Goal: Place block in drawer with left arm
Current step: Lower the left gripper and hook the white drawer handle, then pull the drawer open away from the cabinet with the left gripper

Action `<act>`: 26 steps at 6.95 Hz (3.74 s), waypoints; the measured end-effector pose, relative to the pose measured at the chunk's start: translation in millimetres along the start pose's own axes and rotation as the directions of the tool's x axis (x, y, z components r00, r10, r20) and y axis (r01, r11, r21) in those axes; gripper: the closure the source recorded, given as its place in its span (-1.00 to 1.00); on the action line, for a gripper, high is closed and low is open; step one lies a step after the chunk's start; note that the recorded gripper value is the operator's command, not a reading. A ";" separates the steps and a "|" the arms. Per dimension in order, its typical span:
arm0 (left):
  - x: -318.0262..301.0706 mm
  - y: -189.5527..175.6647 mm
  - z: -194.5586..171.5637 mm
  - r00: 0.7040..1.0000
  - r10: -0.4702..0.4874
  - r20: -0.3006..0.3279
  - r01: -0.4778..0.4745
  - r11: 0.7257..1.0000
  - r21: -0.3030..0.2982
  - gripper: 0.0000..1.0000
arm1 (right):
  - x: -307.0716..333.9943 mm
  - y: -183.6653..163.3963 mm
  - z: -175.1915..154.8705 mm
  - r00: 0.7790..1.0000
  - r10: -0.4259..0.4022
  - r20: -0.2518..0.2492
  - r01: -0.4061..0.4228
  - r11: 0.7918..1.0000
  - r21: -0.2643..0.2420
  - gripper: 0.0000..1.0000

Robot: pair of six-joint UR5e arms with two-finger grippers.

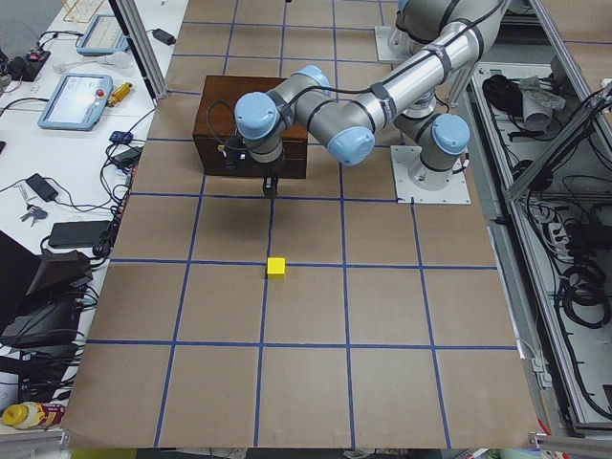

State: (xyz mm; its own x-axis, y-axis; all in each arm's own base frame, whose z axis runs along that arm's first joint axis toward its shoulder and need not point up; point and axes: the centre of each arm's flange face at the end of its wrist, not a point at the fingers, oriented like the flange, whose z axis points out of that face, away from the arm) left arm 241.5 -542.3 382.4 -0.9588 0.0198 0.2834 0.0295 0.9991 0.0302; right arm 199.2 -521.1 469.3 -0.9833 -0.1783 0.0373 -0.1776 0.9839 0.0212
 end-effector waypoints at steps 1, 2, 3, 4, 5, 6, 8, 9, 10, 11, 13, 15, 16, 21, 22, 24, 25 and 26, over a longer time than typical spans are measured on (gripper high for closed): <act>-3.9 -13.1 21.9 0.998 -0.001 -0.068 0.001 1.000 0.008 -1.00 | 0.0 0.0 0.0 1.000 0.000 0.000 0.000 1.000 0.000 -1.00; -0.2 -25.6 41.1 0.994 0.009 -0.110 -0.009 1.000 0.002 -1.00 | 0.0 0.0 0.0 1.000 0.000 0.000 0.000 1.000 0.000 -1.00; 8.8 -37.5 56.8 0.990 0.021 -0.143 -0.022 1.000 -0.001 -1.00 | 0.0 0.0 0.0 1.000 0.000 0.000 0.000 1.000 0.000 -1.00; 15.6 -46.0 68.2 0.986 0.025 -0.167 -0.025 1.000 -0.001 -1.00 | -0.1 0.0 0.0 1.000 0.000 0.001 0.000 1.000 0.000 -1.00; 21.1 -52.6 77.5 0.984 0.024 -0.178 -0.026 1.000 -0.005 -1.00 | 0.0 0.0 -0.1 1.000 0.001 0.000 -0.001 1.000 0.000 -1.00; 31.9 -59.9 85.0 0.984 0.025 -0.178 -0.028 1.000 -0.011 -1.00 | 0.0 0.0 -0.1 1.000 0.001 0.000 -0.001 1.000 0.000 -1.00; 52.3 -74.7 98.8 0.986 0.040 -0.164 -0.042 0.999 -0.010 -1.00 | 0.0 0.0 -0.1 1.000 0.000 0.000 0.000 1.000 0.000 -1.00; 52.5 -79.4 105.3 0.986 0.046 -0.160 -0.048 0.999 -0.007 -1.00 | 0.0 0.0 -0.1 1.000 0.000 0.000 0.000 1.000 0.000 -1.00; 50.2 -82.5 112.7 0.986 0.047 -0.162 -0.049 0.999 -0.010 -1.00 | 0.0 0.0 0.0 1.000 0.001 0.000 -0.001 1.000 0.000 -1.00; 47.2 -85.2 120.5 0.985 0.044 -0.166 -0.047 0.999 -0.015 -1.00 | 0.0 0.0 0.0 1.000 0.001 0.000 -0.001 1.000 0.000 -1.00; 41.7 -88.9 133.0 0.984 0.039 -0.174 -0.044 0.999 -0.026 -1.00 | 0.0 0.0 0.0 1.000 0.000 0.000 0.000 1.000 0.000 -1.00; 38.0 -91.2 139.4 0.984 0.038 -0.174 -0.043 0.999 -0.029 -1.00 | 0.0 0.0 -0.1 1.000 -0.001 0.000 0.001 1.000 0.000 -1.00; 36.1 -91.7 140.3 0.985 0.040 -0.171 -0.045 0.999 -0.027 -1.00 | 0.0 0.0 -0.1 1.000 -0.001 0.000 0.001 1.000 0.000 -1.00; -14.0 -78.6 128.1 0.988 0.007 -0.152 -0.005 1.000 0.014 -1.00 | 0.0 0.0 -0.1 1.000 0.000 0.000 0.000 1.000 0.000 -1.00; -28.2 -73.6 124.1 0.989 -0.009 -0.148 0.013 1.000 0.025 -1.00 | 0.0 0.0 -0.1 1.000 0.000 0.000 0.000 1.000 0.000 -1.00; -53.2 -63.1 117.0 0.989 -0.035 -0.144 0.041 0.998 0.044 -1.00 | 0.0 0.0 -0.1 1.000 0.001 0.000 -0.001 1.000 0.000 -1.00; -65.6 -56.9 113.2 0.989 -0.034 -0.142 0.042 0.998 0.054 -1.00 | 0.0 0.0 -0.1 1.000 0.000 0.000 0.000 1.000 0.000 -1.00; -79.4 -49.8 108.7 0.989 -0.041 -0.140 0.051 0.997 0.064 -1.00 | 0.0 0.0 -0.1 1.000 0.000 0.000 0.000 1.000 0.000 -1.00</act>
State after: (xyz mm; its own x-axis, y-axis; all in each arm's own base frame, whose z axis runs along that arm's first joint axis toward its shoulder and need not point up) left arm 285.5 -589.6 254.2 -0.9103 -0.0269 0.4131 -0.0370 0.9992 -0.0166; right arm 199.3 -521.1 469.4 -0.9833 -0.1783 0.0373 -0.1776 0.9839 0.0211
